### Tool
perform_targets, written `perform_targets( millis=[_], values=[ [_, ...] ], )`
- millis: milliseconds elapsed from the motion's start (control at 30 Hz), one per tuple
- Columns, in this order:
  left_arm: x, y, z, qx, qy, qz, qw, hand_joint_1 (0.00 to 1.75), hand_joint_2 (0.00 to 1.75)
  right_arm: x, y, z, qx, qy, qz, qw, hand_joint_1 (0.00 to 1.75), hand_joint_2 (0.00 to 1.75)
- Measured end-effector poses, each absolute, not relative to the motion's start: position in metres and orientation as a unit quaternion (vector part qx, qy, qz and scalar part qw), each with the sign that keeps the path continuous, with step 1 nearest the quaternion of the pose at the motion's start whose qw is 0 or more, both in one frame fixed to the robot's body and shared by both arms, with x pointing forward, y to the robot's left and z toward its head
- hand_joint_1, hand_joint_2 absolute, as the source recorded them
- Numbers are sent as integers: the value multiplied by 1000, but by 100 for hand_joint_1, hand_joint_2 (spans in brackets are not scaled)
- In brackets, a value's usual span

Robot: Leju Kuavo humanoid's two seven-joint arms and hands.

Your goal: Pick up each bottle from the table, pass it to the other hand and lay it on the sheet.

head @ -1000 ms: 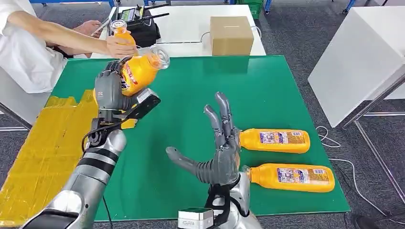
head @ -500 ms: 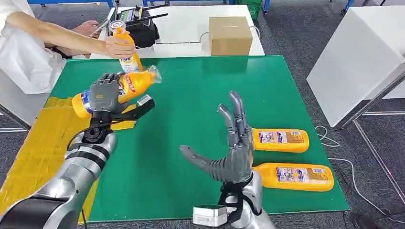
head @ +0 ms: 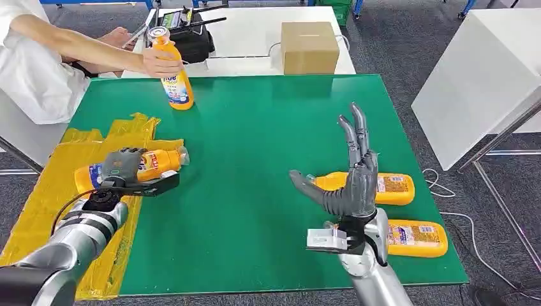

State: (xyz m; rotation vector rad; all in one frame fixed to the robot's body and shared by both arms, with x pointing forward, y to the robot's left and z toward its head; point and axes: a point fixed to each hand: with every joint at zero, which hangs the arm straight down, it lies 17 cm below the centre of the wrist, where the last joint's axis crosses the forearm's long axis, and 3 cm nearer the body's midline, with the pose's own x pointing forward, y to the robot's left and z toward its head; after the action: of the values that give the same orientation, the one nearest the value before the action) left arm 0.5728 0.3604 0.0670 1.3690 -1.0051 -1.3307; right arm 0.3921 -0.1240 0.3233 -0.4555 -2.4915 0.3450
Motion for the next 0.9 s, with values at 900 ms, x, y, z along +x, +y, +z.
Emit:
perform_targets(
  millis=[900],
  values=[
    [561, 367, 56, 532, -460, -493, 512, 0, 175, 432, -142, 301, -211, -909, 168, 319, 0, 175]
  ],
)
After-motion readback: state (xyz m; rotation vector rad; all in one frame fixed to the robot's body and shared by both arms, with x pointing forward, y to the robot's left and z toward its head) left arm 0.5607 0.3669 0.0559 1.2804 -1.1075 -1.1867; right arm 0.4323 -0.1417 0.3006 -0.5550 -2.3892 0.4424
